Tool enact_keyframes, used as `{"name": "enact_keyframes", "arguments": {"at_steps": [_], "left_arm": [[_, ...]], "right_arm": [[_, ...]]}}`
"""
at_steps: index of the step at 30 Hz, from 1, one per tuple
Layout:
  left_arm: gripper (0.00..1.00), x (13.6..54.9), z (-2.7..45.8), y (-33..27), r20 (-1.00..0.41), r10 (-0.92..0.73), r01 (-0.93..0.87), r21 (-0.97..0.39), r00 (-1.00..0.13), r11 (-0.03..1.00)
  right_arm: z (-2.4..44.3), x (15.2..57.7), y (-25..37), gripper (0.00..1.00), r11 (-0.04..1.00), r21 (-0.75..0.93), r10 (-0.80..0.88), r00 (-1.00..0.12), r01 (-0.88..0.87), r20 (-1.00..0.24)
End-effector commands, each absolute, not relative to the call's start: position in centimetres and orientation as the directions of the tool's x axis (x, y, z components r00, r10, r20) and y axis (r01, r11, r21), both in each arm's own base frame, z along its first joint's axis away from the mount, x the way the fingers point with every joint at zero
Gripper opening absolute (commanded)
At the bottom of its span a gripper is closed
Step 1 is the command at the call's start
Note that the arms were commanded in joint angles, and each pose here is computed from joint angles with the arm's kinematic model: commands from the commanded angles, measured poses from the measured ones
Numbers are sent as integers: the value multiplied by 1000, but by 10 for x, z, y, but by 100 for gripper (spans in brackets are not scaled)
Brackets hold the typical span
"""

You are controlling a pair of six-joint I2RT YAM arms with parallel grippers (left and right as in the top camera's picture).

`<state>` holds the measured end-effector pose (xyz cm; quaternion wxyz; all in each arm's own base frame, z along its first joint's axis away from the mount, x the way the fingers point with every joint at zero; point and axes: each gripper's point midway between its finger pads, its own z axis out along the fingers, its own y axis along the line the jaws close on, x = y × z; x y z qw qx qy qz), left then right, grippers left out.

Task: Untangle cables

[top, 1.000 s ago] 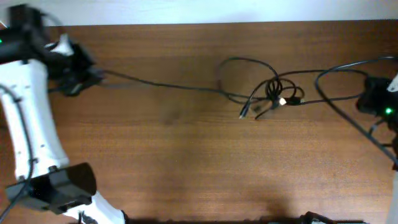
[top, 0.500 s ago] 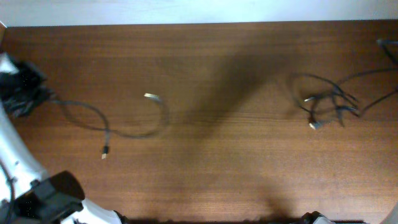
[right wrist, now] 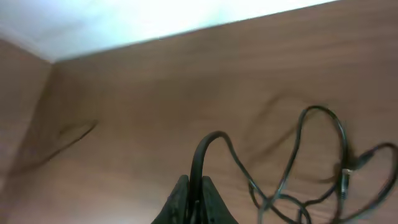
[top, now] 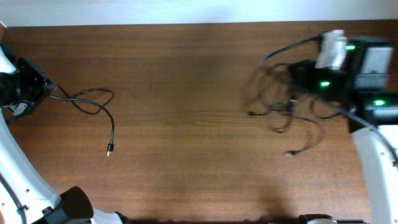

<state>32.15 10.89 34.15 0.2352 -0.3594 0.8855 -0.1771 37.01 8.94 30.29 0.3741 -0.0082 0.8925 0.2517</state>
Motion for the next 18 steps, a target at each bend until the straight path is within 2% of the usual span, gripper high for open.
{"name": "enact_keyframes", "arguments": {"at_steps": [1, 5, 8, 12, 18], "left_arm": [[0, 321, 348, 107, -314, -705, -528, -489, -636, 694], [0, 320, 347, 108, -315, -705, -535, -480, -635, 696], [0, 319, 346, 107, -307, -707, -538, -479, -637, 694], [0, 315, 344, 105, -294, -702, -539, -474, -649, 697], [0, 317, 344, 93, -293, -672, -509, -472, -680, 720]], "right_arm": [[313, 345, 170, 4, 833, 408, 24, -710, -375, -703], [300, 290, 249, 4, 774, 332, -186, -695, -539, -694], [281, 273, 267, 4, 809, 198, -289, -667, -554, -687], [219, 293, 271, 4, 867, 34, -378, -699, -498, -607], [123, 324, 290, 4, 855, -44, -473, -741, -517, -476]]}}
